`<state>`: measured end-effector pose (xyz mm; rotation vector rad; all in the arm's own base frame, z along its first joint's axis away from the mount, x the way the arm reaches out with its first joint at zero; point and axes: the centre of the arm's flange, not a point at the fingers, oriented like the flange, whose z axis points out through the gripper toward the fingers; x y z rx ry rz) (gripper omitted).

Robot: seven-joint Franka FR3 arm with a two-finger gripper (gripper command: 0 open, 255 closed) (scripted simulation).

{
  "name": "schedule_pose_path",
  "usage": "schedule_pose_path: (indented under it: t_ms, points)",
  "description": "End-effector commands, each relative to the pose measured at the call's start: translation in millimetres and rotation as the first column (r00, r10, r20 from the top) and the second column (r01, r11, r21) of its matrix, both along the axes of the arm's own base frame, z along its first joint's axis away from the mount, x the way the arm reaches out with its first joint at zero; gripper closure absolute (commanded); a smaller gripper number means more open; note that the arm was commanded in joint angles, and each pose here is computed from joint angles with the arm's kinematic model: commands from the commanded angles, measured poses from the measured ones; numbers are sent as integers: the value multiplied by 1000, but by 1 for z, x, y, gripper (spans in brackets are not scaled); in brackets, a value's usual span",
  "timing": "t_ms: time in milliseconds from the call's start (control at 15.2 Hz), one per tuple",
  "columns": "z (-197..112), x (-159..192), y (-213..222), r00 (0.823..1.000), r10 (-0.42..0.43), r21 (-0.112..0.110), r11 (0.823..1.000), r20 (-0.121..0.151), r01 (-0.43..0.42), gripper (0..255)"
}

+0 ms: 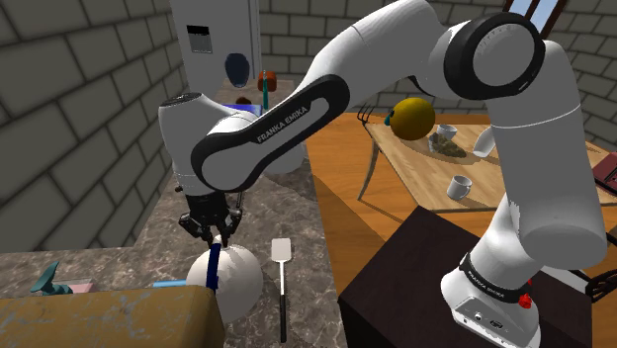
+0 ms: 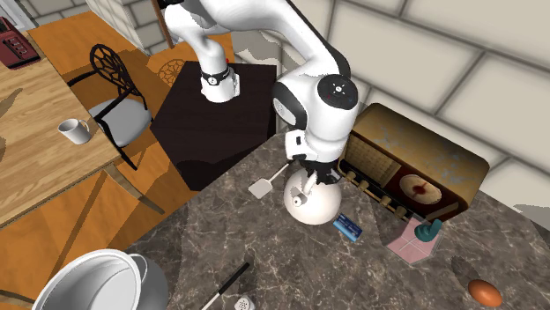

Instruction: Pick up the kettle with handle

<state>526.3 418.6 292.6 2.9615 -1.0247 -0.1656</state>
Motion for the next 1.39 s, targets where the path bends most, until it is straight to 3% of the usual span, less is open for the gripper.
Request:
schedule_pose_path:
  t_ms: [0,198,1320]
  points:
    - [0,0,0,1000,0,0,1000,0,0,255]
    - [0,0,0,1000,0,-1,1000,0,0,255]
    - [80,0,0,1000,0,-1,1000,0,0,255]
